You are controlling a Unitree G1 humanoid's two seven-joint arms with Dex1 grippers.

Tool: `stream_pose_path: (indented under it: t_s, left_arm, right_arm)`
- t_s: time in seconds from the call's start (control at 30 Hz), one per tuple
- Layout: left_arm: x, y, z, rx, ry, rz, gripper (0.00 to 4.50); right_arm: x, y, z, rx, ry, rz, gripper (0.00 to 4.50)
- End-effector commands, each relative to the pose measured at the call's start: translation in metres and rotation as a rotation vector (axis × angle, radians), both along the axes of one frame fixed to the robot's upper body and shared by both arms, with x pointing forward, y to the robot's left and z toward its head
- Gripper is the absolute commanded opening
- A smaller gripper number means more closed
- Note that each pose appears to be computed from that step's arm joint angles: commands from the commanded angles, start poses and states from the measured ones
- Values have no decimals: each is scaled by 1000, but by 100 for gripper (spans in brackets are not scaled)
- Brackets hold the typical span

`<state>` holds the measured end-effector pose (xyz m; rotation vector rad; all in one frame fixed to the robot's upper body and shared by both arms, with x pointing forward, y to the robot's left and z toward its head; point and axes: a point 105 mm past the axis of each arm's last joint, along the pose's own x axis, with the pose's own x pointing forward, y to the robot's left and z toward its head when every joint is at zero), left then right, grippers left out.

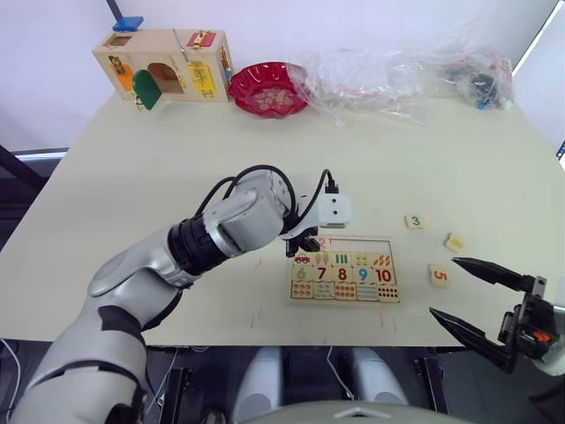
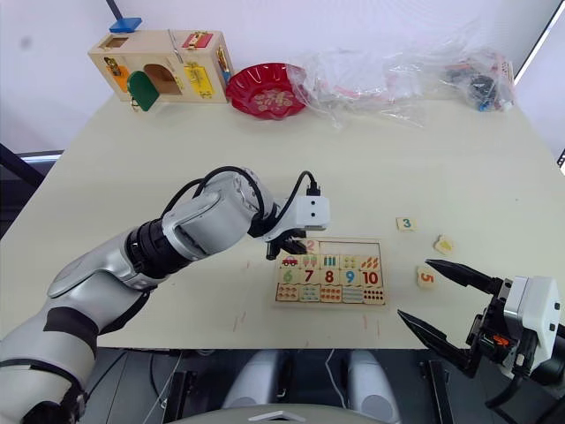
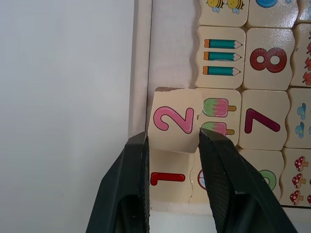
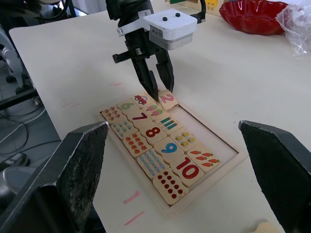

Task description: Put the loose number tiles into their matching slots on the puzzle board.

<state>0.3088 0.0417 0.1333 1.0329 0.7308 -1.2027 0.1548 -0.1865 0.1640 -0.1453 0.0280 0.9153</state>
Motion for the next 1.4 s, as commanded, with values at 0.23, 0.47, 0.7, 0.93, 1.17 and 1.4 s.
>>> stream_pose_path:
  t_s: [0.23, 0.47, 0.7, 0.93, 1.17, 1.4]
  left_arm:
    - [2, -7, 5, -14, -41, -12, 99]
    - [4, -6, 5, -7, -53, -6, 99]
    - [4, -6, 6, 3, -59, -12, 99]
    - [6, -7, 8, 9, -73, -12, 99]
    - [5, -6, 9, 18, -82, -20, 99]
    - [6, -6, 10, 21, -85, -22, 99]
  right_arm:
    - [-4, 5, 8, -5, -39, 19, 450]
    - [-5, 6, 8, -3, -39, 19, 450]
    - [-5, 6, 8, 0, -41, 20, 450]
    - [-5, 7, 8, 5, -42, 20, 450]
    - [-5, 8, 8, 8, -45, 21, 450]
    - [-4, 8, 7, 11, -46, 21, 450]
